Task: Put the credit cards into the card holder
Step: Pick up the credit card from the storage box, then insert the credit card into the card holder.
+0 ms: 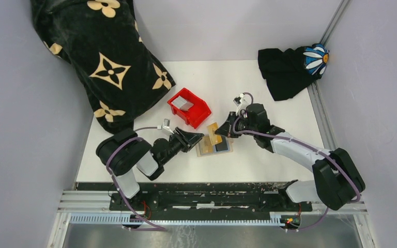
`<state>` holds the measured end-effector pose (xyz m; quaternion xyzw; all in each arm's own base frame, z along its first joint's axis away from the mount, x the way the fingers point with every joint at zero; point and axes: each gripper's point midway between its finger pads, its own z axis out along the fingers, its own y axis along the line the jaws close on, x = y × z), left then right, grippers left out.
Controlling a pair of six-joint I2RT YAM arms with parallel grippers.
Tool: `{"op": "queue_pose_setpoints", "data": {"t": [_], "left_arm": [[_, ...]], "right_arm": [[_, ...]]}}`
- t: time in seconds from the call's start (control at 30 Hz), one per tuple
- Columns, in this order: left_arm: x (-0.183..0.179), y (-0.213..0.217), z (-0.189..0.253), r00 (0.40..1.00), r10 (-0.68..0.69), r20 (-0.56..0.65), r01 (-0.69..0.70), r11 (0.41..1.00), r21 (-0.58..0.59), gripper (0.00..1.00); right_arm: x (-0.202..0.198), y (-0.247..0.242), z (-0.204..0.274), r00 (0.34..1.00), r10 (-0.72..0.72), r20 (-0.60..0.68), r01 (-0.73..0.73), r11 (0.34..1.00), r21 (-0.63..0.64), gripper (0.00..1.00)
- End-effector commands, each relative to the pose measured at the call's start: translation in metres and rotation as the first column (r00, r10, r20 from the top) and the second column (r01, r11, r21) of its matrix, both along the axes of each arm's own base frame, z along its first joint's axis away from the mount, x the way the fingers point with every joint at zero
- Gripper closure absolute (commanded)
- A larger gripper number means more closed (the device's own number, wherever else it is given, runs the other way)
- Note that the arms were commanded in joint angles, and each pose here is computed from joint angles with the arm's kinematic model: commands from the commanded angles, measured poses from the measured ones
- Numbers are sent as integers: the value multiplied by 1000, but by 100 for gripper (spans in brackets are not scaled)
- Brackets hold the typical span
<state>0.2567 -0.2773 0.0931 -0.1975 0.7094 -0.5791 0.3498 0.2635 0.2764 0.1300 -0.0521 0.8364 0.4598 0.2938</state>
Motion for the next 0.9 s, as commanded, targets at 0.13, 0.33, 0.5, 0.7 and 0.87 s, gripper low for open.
{"op": "queue_pose_setpoints", "data": {"t": [0.13, 0.33, 0.5, 0.7, 0.87], "left_arm": [[8, 2, 0, 996, 32, 83, -49, 976, 210, 57], [6, 2, -11, 995, 35, 92, -68, 920, 385, 64], [4, 9, -22, 996, 43, 83, -77, 881, 467, 73], [1, 15, -37, 997, 51, 58, -74, 852, 518, 81], [1, 16, -48, 998, 53, 33, -62, 834, 548, 83]], "right_arm": [[-9, -35, -38, 999, -23, -44, 6, 938, -346, 99], [-5, -37, -59, 998, -48, -45, 19, 870, -493, 99], [4, -43, -69, 996, -77, -40, 41, 826, -561, 99], [13, -51, -67, 995, -98, -6, 74, 793, -605, 99], [19, -59, -62, 994, -110, 24, 100, 760, -642, 99]]}}
